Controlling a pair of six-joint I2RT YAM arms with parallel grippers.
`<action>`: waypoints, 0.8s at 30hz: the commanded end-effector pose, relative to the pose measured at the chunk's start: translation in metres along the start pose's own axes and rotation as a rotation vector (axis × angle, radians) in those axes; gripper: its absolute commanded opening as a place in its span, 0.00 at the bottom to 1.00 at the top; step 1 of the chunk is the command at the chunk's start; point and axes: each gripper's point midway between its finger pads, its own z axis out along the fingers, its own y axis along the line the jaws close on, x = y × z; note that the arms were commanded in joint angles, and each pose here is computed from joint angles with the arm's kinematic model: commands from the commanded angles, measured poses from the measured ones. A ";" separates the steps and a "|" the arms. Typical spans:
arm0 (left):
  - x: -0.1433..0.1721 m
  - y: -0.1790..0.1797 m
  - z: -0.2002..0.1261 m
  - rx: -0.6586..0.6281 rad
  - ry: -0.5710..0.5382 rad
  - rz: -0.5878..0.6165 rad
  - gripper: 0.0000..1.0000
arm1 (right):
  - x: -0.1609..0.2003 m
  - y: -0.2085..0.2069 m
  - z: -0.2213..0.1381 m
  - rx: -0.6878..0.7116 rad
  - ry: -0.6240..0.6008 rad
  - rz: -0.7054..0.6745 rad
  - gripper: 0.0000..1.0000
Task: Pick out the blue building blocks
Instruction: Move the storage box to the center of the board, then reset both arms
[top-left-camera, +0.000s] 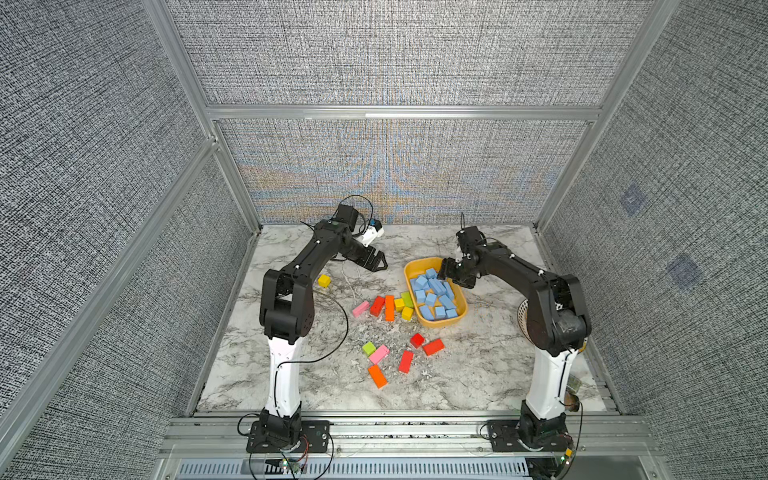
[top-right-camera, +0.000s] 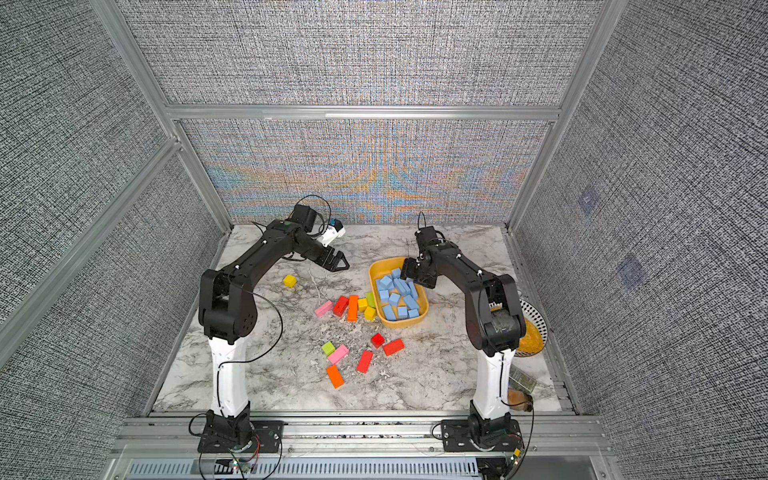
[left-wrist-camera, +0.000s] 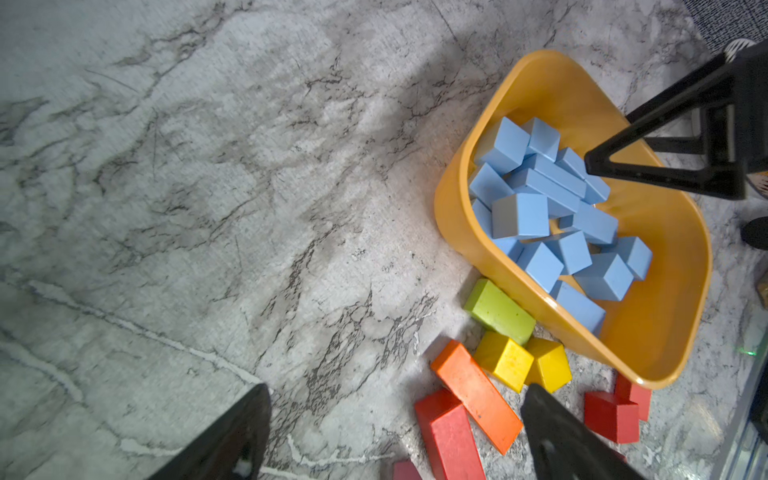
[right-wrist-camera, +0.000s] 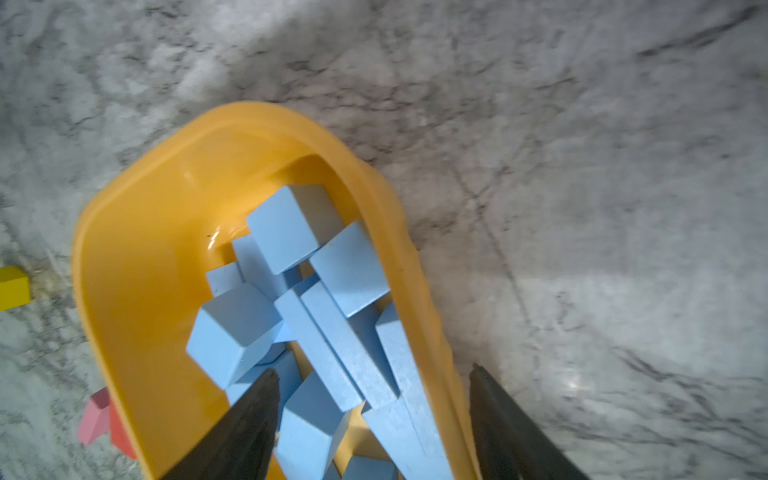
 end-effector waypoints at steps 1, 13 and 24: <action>0.009 -0.002 -0.012 -0.021 0.021 0.001 0.96 | -0.003 0.022 -0.014 -0.033 -0.026 0.037 0.73; 0.027 0.017 -0.110 -0.306 -0.175 -0.025 1.00 | -0.035 -0.056 -0.129 0.280 -0.552 0.076 0.98; 0.126 0.097 -0.164 -0.930 -0.370 -0.289 1.00 | -0.001 -0.160 -0.152 0.370 -0.922 0.104 0.98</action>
